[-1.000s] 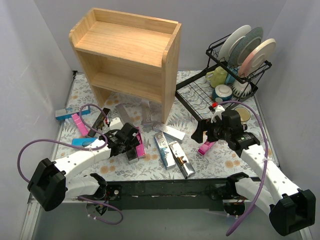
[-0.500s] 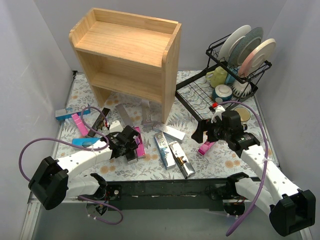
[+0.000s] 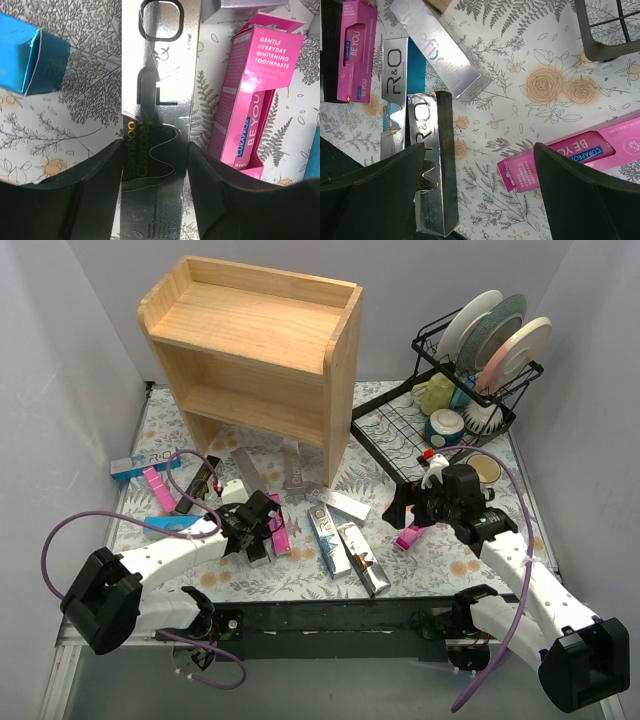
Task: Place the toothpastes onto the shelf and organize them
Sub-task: Adjust the toothpaste at the center of the board, then pick up the toothpaste from the center of the board.
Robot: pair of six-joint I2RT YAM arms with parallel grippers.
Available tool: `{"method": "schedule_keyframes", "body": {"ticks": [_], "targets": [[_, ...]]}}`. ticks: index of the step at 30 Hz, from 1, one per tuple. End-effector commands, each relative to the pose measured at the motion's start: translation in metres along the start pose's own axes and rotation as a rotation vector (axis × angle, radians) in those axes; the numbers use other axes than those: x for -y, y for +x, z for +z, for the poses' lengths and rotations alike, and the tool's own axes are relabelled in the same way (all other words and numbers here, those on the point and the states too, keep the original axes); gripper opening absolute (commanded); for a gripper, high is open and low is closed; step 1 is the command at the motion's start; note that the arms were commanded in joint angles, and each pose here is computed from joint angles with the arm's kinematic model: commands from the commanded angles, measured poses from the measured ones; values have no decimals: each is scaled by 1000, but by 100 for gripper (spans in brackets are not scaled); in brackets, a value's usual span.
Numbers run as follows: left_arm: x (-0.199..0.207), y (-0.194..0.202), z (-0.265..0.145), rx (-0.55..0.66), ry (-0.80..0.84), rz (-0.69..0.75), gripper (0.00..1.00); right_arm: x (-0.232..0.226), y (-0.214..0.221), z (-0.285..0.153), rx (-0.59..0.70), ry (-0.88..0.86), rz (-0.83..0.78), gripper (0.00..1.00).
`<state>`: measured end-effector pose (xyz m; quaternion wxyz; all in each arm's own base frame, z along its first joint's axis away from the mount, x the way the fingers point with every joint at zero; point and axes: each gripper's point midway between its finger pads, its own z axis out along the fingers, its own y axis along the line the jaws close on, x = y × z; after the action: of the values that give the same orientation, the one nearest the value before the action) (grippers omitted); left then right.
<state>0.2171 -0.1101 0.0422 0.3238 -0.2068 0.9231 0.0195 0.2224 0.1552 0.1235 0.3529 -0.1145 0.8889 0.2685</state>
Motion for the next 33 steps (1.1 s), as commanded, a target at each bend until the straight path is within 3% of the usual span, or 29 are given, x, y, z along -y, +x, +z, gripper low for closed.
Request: {"method": "schedule_keyframes", "body": {"ticks": [1, 8, 15, 19, 24, 33], "targets": [[15, -19, 4, 83, 27, 11, 49, -5, -8, 2, 39, -26, -15, 98], [35, -36, 19, 131, 4, 65, 50, -3, -6, 1, 49, -19, -16, 98], [30, -29, 8, 93, 34, 26, 76, -3, -5, 1, 54, -22, -21, 98], [24, -7, 4, 28, 69, -41, 77, -3, -6, 1, 64, -26, -25, 98], [18, 19, 5, -28, 76, -26, 77, -5, -9, 1, 83, -36, -29, 98], [10, 32, 6, -31, 67, -41, 76, -3, -12, 2, 111, -28, -37, 97]]}}
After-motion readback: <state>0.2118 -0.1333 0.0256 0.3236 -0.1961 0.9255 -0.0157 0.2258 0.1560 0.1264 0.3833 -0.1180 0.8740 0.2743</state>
